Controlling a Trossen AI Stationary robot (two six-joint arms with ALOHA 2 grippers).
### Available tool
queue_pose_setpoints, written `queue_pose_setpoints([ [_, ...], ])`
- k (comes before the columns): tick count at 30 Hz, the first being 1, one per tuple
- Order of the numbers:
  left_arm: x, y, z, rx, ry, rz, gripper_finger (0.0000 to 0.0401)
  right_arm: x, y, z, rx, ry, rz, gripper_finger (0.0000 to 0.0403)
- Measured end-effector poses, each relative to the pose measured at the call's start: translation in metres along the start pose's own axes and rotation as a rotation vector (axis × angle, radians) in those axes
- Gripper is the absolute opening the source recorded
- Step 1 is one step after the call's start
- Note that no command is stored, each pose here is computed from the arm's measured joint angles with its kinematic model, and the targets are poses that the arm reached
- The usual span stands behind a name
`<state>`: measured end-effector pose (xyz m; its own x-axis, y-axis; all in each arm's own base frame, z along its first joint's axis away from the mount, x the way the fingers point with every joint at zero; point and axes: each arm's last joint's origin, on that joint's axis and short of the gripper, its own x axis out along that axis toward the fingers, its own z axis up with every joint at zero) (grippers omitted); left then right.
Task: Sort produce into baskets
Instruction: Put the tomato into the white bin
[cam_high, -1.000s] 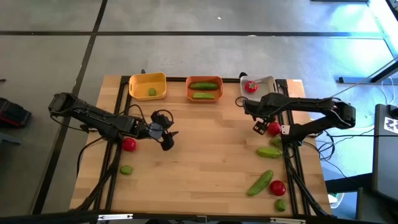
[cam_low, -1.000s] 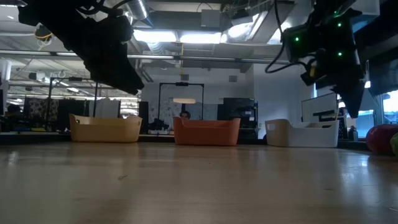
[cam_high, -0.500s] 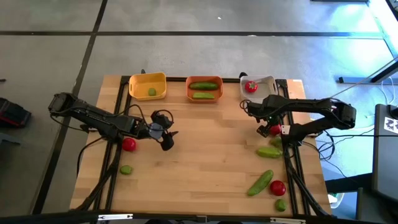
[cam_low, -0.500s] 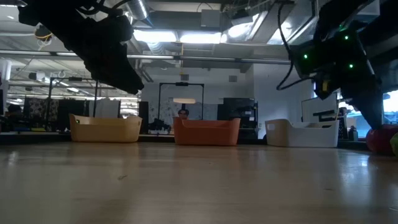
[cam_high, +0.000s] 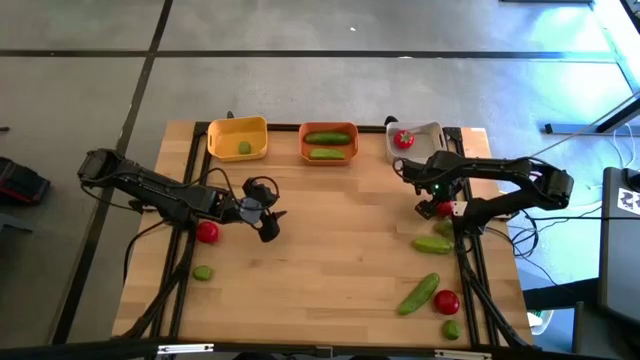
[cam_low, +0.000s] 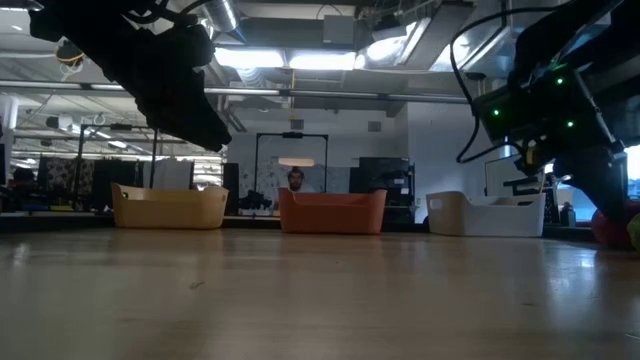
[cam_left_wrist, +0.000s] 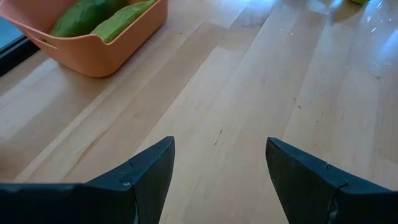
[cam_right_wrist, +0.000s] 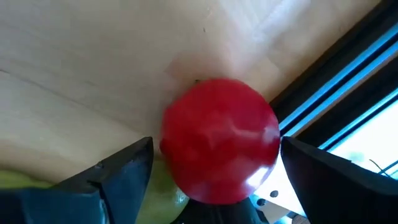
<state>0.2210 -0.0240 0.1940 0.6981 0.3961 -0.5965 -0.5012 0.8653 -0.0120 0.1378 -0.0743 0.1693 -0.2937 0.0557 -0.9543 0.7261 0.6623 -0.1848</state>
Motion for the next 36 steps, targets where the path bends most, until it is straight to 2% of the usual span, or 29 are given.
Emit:
queue_pose_setpoints([
  [16, 0.000, 0.000, 0.000, -0.003, 0.000, 0.000, 0.0249, 0.000, 0.001, 0.002, -0.041, -0.015, 0.026, 0.0241],
  [27, 0.000, 0.000, 0.000, 0.001, -0.001, 0.000, 0.0249, -0.002, 0.002, 0.003, -0.067, -0.030, 0.034, 0.0234],
  [36, 0.000, 0.000, 0.000, 0.007, -0.001, -0.001, 0.0249, -0.034, 0.007, 0.022, -0.090, -0.207, 0.114, 0.0234],
])
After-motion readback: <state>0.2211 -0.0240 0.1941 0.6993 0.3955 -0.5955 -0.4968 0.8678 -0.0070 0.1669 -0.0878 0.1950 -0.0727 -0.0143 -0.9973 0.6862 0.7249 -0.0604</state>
